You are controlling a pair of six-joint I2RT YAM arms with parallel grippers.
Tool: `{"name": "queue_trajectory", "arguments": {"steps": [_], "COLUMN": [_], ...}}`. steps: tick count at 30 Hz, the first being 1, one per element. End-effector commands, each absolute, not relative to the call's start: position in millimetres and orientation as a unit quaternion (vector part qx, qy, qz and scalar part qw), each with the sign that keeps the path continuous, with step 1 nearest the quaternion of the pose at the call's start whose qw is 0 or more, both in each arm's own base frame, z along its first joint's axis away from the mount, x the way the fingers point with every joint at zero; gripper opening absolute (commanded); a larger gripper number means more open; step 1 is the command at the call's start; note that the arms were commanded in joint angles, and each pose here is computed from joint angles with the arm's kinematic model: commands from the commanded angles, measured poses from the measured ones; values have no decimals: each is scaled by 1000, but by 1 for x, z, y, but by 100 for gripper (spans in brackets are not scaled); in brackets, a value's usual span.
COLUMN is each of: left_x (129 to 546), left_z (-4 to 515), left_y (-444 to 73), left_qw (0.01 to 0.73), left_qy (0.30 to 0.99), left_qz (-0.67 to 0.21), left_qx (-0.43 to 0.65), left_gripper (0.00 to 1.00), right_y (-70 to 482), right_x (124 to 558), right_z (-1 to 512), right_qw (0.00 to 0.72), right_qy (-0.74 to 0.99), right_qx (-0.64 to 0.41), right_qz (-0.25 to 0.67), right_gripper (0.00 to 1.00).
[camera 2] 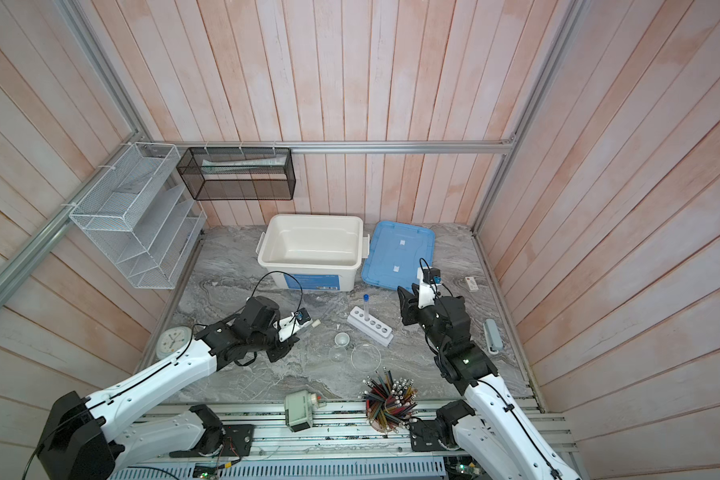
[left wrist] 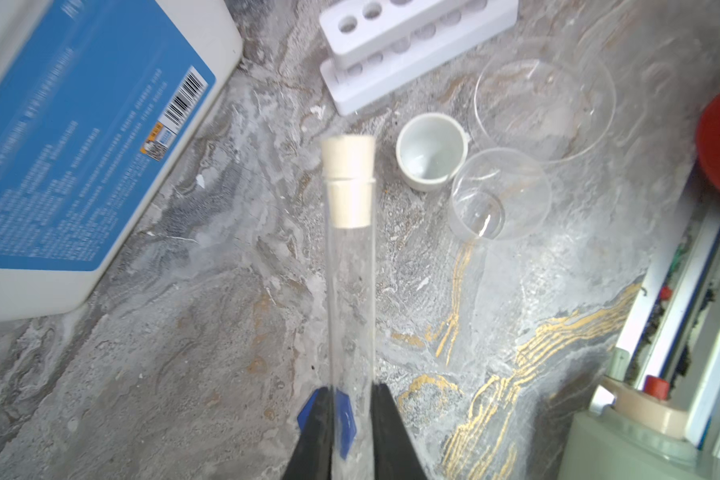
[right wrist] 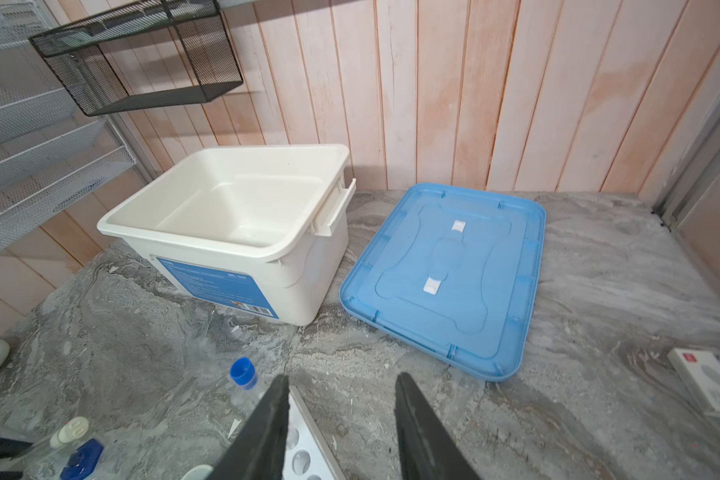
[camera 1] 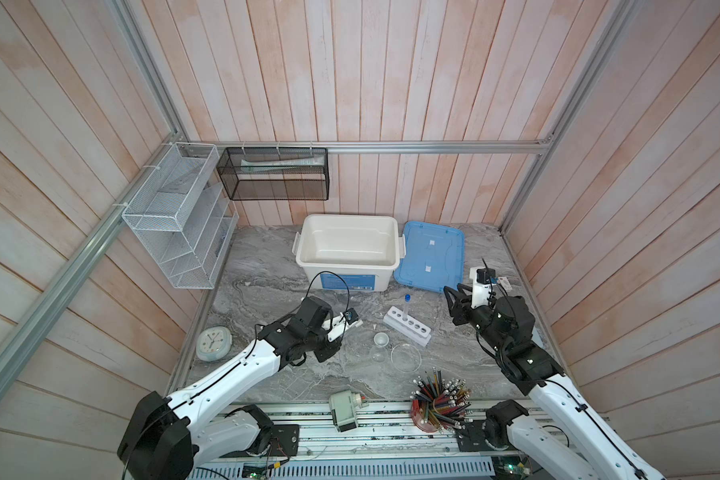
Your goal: Organize the chemistry lab equipment
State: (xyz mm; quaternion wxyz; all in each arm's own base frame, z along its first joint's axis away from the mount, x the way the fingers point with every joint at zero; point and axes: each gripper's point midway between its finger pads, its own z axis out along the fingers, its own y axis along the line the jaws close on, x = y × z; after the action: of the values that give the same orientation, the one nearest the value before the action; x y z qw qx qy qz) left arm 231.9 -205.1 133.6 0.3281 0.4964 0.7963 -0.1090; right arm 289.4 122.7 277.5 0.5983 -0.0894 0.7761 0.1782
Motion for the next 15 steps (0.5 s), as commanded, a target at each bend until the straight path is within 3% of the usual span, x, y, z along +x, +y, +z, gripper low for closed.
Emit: {"name": "queue_trajectory", "arguments": {"steps": [1, 8, 15], "left_x": [240, 237, 232], "left_z": [186, 256, 280], "left_y": [-221, -245, -253], "left_qw": [409, 507, 557], "left_qy": [766, 704, 650], "left_qz": [-165, -282, -364], "left_qx": [467, 410, 367], "left_gripper": [12, 13, 13], "right_y": [134, 197, 252], "right_x": [284, 263, 236], "right_z": [310, 340, 344], "right_qw": [595, 560, 523], "right_qy": [769, 725, 704], "right_qx": [-143, -228, -299], "right_qz": [186, 330, 375], "right_gripper": [45, 47, 48]}}
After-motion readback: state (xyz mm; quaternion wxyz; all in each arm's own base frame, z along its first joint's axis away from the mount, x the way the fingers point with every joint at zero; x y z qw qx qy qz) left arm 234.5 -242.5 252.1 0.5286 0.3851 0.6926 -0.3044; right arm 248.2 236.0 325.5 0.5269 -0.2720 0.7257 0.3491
